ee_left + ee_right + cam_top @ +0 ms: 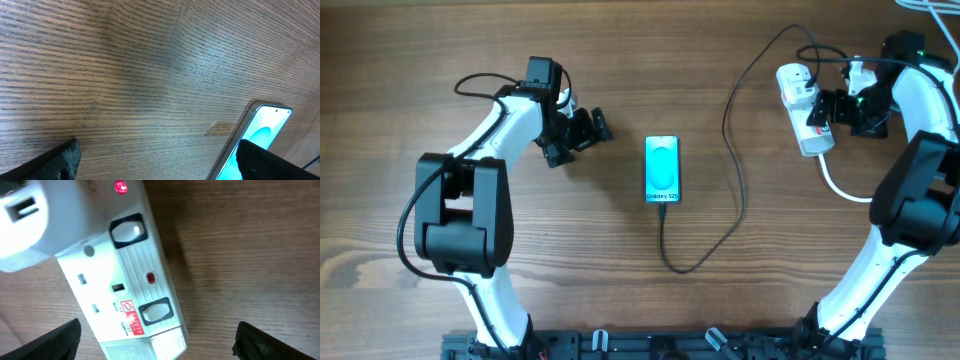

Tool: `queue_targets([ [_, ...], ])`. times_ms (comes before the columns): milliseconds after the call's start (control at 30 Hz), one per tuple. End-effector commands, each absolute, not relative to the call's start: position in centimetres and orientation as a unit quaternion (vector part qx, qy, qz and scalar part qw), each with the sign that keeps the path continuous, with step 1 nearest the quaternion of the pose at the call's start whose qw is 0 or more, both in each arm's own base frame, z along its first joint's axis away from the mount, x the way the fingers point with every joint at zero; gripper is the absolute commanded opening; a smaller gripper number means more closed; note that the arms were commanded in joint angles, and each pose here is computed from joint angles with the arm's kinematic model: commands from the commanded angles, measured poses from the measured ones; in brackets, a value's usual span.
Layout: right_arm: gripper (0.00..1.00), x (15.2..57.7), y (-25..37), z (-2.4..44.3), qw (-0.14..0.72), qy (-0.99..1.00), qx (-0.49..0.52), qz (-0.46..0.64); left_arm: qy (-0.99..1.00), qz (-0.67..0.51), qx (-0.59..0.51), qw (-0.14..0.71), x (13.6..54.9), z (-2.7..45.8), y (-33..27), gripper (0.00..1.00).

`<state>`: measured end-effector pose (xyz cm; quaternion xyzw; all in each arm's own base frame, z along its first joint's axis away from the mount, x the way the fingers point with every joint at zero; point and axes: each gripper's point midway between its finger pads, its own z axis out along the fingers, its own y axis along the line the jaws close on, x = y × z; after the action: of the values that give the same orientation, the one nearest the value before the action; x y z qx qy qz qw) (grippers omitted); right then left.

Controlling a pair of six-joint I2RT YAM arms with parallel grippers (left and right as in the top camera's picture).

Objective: Plug charger to phone and switch on socket
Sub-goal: 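Press the rocker switch down with the right gripper fingertip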

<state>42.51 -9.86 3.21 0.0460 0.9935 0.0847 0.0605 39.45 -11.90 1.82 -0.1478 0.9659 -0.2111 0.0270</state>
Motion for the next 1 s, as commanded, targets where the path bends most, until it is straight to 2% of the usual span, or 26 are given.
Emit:
queue_targets([
  [0, 1.00, 43.5, -8.6, 5.1, 0.087, 0.993, 0.000, 0.085, 0.965, -0.214, -0.145, 0.031, 39.4, 2.2, -11.9, 1.00],
  [167, 1.00, 44.3, -8.6, 5.2, 0.102, 0.992, -0.002, 0.081, 0.965, -0.214, -0.145, 0.031, 39.4, 2.2, -11.9, 1.00],
  [467, 1.00, 51.2, -10.5, 7.5, 0.249, 0.968, -0.019, 0.038, 0.965, -0.214, -0.145, 0.030, 39.4, 2.2, -11.9, 1.00],
  [567, 0.99, 52.3, -10.8, 8.1, 0.274, 0.961, -0.022, 0.031, 0.965, -0.214, -0.145, 0.031, 39.4, 2.2, -11.9, 1.00],
  [967, 1.00, 52.9, -11.0, 8.5, 0.288, 0.957, -0.023, 0.026, 0.965, -0.214, -0.145, 0.031, 39.4, 2.2, -11.9, 1.00],
])
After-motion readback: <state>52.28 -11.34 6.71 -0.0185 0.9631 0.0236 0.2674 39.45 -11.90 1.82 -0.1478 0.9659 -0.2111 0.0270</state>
